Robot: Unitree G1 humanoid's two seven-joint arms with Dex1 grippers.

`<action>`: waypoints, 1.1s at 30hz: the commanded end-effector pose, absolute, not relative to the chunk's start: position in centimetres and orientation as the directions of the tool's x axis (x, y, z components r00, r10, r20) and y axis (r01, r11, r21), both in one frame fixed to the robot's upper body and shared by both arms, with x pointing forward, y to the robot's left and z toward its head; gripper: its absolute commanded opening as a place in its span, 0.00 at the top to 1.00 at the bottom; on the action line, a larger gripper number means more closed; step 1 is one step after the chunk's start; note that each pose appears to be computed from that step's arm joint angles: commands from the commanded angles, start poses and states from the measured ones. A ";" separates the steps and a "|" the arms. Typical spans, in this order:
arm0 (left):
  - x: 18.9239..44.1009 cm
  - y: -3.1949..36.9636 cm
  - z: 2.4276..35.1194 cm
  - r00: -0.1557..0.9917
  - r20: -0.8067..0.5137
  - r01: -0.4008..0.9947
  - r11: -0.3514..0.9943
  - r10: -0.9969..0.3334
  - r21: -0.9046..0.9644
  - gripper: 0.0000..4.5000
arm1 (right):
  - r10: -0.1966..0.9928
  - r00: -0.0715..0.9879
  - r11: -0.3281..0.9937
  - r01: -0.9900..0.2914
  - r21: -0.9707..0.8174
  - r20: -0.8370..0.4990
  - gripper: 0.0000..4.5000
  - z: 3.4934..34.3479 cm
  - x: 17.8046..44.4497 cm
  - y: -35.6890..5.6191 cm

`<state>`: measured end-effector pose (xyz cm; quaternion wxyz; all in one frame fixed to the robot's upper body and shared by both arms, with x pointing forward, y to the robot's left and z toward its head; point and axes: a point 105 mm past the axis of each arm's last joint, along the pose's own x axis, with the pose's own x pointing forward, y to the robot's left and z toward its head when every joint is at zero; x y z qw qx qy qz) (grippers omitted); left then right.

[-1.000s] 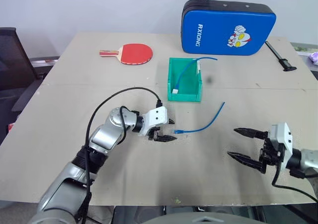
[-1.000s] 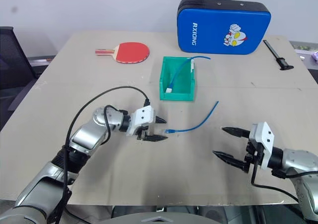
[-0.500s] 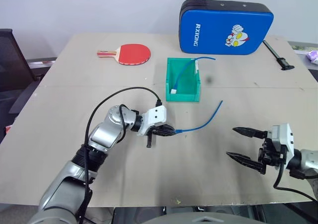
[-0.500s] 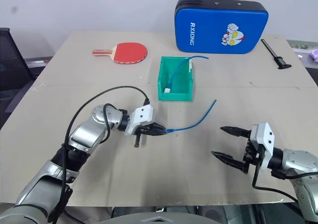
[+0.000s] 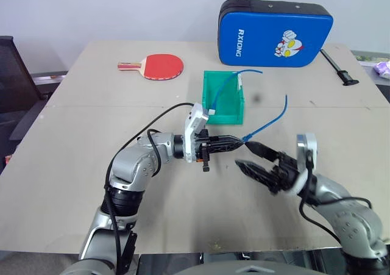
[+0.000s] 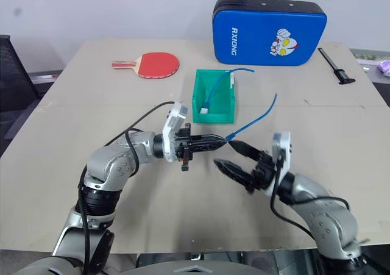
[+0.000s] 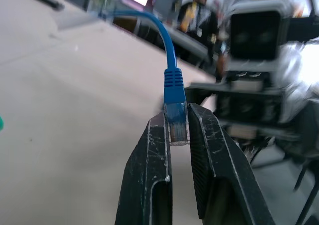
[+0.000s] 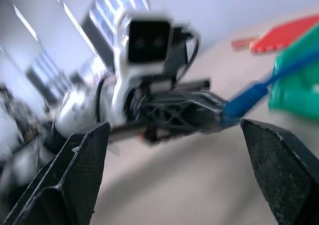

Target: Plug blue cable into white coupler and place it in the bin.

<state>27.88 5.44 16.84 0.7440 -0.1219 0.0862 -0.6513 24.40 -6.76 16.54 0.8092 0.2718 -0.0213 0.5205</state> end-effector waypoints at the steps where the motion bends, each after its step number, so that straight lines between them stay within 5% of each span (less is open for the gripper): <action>1: 26.9 5.2 18.5 0.103 0.079 0.956 0.077 -0.992 -0.282 0.99 | 0.809 0.449 0.264 -0.854 0.449 0.379 0.08 18.0 24.4 -6.3; 5: 26.5 5.1 18.7 0.095 0.088 0.952 0.064 -0.992 -0.298 0.99 | 0.812 0.432 0.231 -0.856 0.462 0.393 0.08 18.3 24.2 -6.0; 12: 25.9 5.0 19.0 0.077 0.118 0.942 0.034 -0.990 -0.334 1.00 | 0.787 0.426 0.188 -0.854 0.484 0.445 0.80 19.3 24.2 -6.3; 22: 25.3 5.3 18.7 0.045 0.119 0.926 -0.003 -0.992 -0.378 1.00 | 0.777 0.388 0.095 -0.850 0.518 0.495 0.89 20.2 23.4 -6.7; 25: 25.1 5.3 18.5 0.039 0.112 0.924 -0.006 -0.993 -0.382 1.00 | 0.785 0.378 0.080 -0.847 0.525 0.491 0.99 20.2 23.1 -6.8; 33: 25.2 5.3 17.9 0.051 0.094 0.926 0.012 -0.994 -0.378 1.00 | 0.806 0.366 0.077 -0.844 0.531 0.465 0.99 20.0 22.9 -6.8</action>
